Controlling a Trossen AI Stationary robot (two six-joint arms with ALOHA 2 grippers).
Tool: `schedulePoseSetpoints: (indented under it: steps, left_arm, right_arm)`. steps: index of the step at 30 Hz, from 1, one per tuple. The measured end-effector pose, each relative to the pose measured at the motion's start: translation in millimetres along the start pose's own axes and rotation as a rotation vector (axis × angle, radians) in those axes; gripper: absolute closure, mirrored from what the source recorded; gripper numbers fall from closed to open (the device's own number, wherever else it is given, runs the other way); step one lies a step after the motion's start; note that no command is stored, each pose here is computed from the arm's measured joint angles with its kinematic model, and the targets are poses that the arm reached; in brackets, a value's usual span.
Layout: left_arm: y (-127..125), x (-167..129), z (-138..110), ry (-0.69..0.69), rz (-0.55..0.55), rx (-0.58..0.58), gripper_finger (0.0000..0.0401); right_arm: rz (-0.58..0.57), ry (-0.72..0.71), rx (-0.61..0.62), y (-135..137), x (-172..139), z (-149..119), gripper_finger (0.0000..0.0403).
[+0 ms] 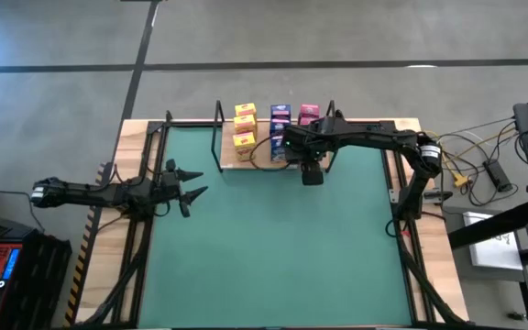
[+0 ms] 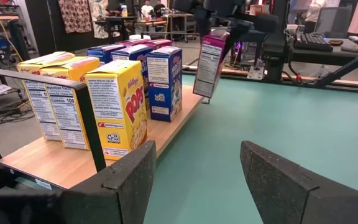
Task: Stack cereal on shelf
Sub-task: Put the pink cereal box on the shelf aligned with the other pink cereal boxes
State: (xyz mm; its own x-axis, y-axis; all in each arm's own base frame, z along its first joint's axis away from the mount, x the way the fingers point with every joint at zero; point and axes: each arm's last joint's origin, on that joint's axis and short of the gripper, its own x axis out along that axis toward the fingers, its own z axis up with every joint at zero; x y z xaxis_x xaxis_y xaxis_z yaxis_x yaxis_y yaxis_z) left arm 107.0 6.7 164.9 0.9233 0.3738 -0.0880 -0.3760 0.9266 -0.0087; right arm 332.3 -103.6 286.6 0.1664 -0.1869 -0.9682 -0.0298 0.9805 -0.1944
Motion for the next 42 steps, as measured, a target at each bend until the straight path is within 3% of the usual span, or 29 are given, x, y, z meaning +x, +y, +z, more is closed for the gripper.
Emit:
schedulePoseSetpoints:
  steps: [13,42]
  left_arm:
    - [0.0,0.0,0.0,0.000,0.000,0.000,0.0183]
    - [0.0,0.0,0.1,-0.001,0.000,0.000,0.0183]
  right_arm:
    - [0.081,-0.017,0.130,-43.8,6.0,-20.4,0.0239]
    - [0.047,-0.056,0.091,-50.2,21.2,-21.4,0.0239]
